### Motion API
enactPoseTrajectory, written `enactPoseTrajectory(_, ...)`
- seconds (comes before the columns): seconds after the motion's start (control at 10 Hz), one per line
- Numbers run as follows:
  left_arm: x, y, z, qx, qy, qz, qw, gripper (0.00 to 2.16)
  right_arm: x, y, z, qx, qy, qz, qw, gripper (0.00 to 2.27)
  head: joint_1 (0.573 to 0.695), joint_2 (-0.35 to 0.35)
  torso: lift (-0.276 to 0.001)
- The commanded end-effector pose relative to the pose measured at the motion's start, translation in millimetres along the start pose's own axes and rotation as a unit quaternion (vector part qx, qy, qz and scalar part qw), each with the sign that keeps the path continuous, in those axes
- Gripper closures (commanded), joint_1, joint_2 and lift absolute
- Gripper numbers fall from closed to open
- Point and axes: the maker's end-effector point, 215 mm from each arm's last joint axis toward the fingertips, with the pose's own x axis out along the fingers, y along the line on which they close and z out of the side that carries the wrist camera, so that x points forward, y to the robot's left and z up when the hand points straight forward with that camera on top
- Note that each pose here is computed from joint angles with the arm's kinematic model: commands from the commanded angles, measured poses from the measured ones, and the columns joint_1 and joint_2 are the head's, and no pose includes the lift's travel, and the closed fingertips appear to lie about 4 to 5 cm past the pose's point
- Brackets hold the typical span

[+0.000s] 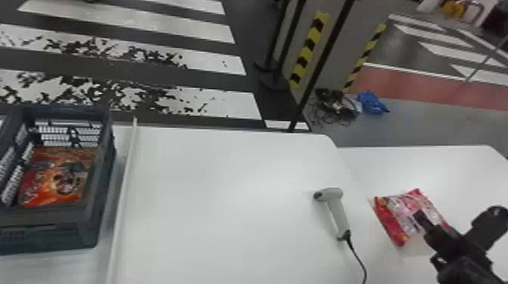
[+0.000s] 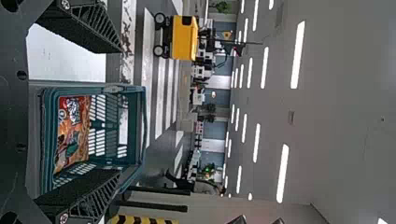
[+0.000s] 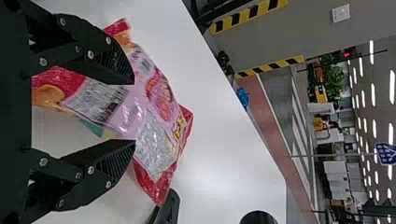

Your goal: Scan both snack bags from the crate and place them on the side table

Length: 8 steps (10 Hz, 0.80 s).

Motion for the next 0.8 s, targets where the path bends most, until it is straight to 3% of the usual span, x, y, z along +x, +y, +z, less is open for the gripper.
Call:
enactPoseTrajectory(0.0, 0, 1, 1, 0.002, 0.000, -0.001, 1.0000, 0.08, -7, 8, 10, 0.000, -0.020, 0.006, 1.000, 0.04, 0.695, -0.350, -0.098)
enactPoseTrajectory(0.3, 2, -1, 7, 0.003, -0.006, -0.004, 1.0000, 0.08, -37, 68, 30, -0.031, -0.067, 0.048, 0.996, 0.05, 0.695, -0.350, -0.098)
enactPoseTrajectory(0.5, 3, -3, 7, 0.003, -0.006, -0.004, 1.0000, 0.08, -70, 138, 18, -0.042, -0.064, 0.116, 0.990, 0.05, 0.695, -0.350, -0.098)
enactPoseTrajectory(0.7, 5, -7, 4, 0.001, 0.000, 0.003, 1.0000, 0.08, -112, 214, 5, -0.068, -0.068, 0.192, 0.977, 0.05, 0.695, -0.350, -0.098)
